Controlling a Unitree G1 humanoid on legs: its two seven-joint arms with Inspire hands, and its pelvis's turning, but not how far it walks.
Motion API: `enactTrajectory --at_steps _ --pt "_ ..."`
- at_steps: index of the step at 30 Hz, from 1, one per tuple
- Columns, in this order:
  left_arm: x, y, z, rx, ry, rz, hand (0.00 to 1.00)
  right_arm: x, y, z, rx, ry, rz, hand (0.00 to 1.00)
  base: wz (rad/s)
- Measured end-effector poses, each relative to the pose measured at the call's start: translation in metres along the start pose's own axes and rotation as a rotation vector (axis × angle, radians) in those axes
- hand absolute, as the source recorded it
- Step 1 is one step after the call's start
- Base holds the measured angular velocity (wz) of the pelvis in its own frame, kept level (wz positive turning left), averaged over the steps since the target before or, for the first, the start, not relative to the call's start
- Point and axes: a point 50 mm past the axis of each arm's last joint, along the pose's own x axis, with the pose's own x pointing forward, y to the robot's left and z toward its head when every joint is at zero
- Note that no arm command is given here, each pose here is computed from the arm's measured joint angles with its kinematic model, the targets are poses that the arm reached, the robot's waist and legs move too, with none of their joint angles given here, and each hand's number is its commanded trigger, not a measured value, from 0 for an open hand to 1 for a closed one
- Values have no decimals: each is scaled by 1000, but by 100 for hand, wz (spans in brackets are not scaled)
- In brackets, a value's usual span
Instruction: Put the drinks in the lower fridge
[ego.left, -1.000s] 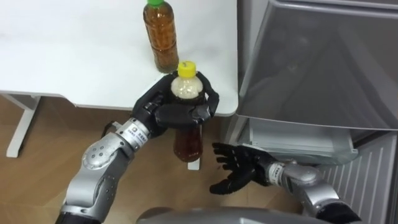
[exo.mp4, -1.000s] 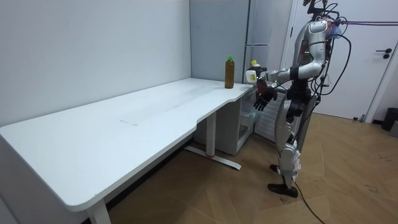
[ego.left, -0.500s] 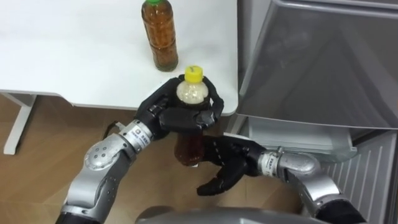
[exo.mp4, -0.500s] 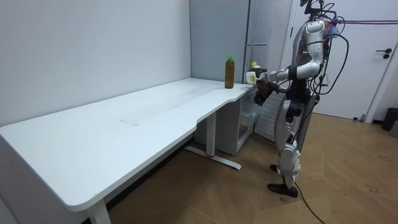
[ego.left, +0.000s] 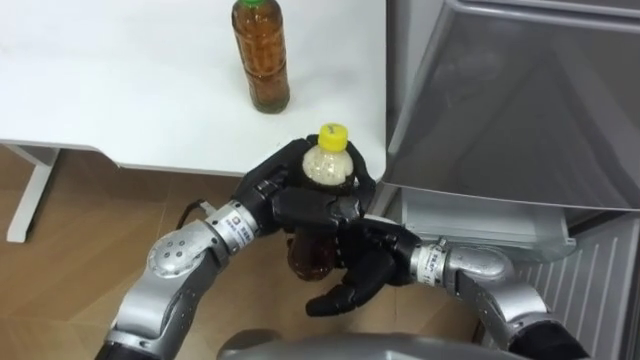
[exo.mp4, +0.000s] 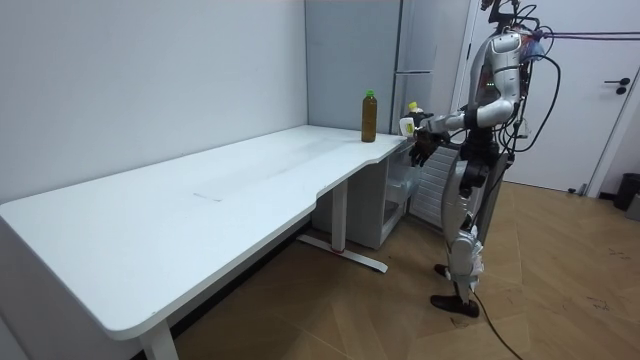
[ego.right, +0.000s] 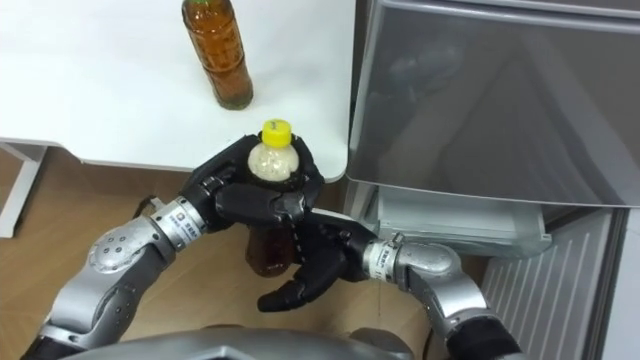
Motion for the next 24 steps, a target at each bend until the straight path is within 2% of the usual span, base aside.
enactTrajectory --at_steps 7,13,14,15,16,24 --pt "1 -2 0 7 -2 -12 100 0 0 2 45 -49 -1 0 0" --pt "7 -8 3 19 -12 -45 100 -1 -1 4 153 -145 -25 0 0" --pt "8 -9 3 20 -13 -50 100 -2 -1 3 174 -158 -29 59 0" --pt "9 -9 3 21 -13 -54 100 -3 -1 3 187 -166 -32 73 0" --pt "9 -10 3 21 -12 -58 100 -3 -1 3 190 -169 -32 100 0" --pt "12 -17 1 16 -7 -92 100 -2 0 2 207 -179 -37 100 0"
